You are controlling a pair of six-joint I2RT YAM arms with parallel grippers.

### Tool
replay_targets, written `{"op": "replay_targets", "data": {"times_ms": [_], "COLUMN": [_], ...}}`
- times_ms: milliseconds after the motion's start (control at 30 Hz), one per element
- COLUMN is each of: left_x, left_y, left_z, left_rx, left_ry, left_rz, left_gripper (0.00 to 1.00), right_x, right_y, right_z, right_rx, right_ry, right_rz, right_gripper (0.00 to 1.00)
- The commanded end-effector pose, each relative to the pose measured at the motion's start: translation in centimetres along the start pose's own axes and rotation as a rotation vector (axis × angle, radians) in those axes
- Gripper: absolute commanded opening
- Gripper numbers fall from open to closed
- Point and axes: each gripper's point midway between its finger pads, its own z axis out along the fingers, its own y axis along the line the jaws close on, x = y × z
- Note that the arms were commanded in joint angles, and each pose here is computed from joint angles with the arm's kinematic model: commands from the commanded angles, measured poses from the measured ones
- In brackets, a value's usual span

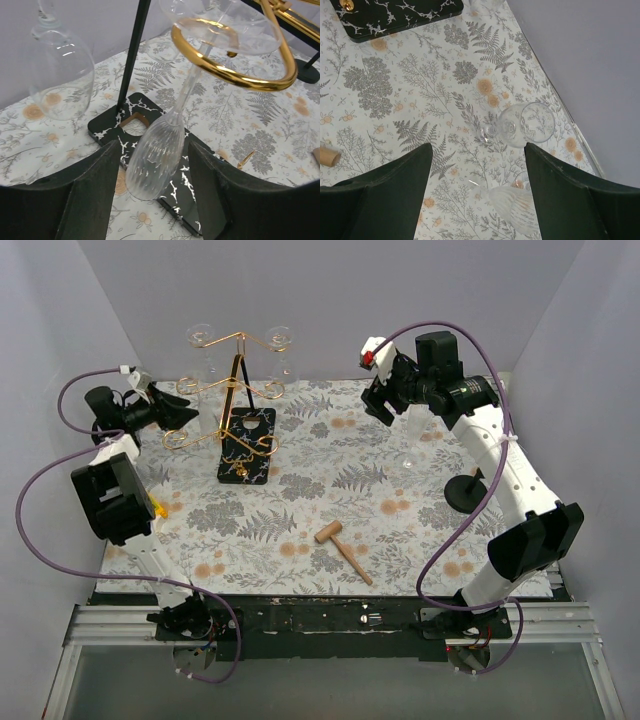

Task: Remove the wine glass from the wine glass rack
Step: Pick up the wine glass from the wine rack.

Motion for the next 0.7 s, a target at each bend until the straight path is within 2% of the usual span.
{"op": "replay_targets", "data": {"times_ms": [0, 167, 500, 667], "left_x": [-3.6, -4.5, -4.0, -3.9], "left_y": [-1.9, -2.2, -2.5, -2.0], "left_z": [0.4, 1.1, 3.1, 3.7], "left_rx": [0.042, 0.071, 0.113, 0.109], "left_ry": [-0.065, -0.107, -0.104, -0.110], "left_rz": [0.085, 0.058, 0.056, 0.053], "left_gripper": [0.54, 0.52, 0.48, 0.42], "right_x": [-1.6, -0.7, -0.2, 0.0], "right_y": [-1.1, -1.1, -1.2, -1.2], "right_z": [-1.6, -1.1, -0.4, -0.2], "right_rx": [0.050, 0.048, 0.049, 0.052], "right_ry": [-0.021, 0.011, 0.026, 0.032], "right_rz": [-0.036, -0.035, -0.029, -0.029], "right_gripper": [0.83, 0.83, 0.83, 0.83]}}
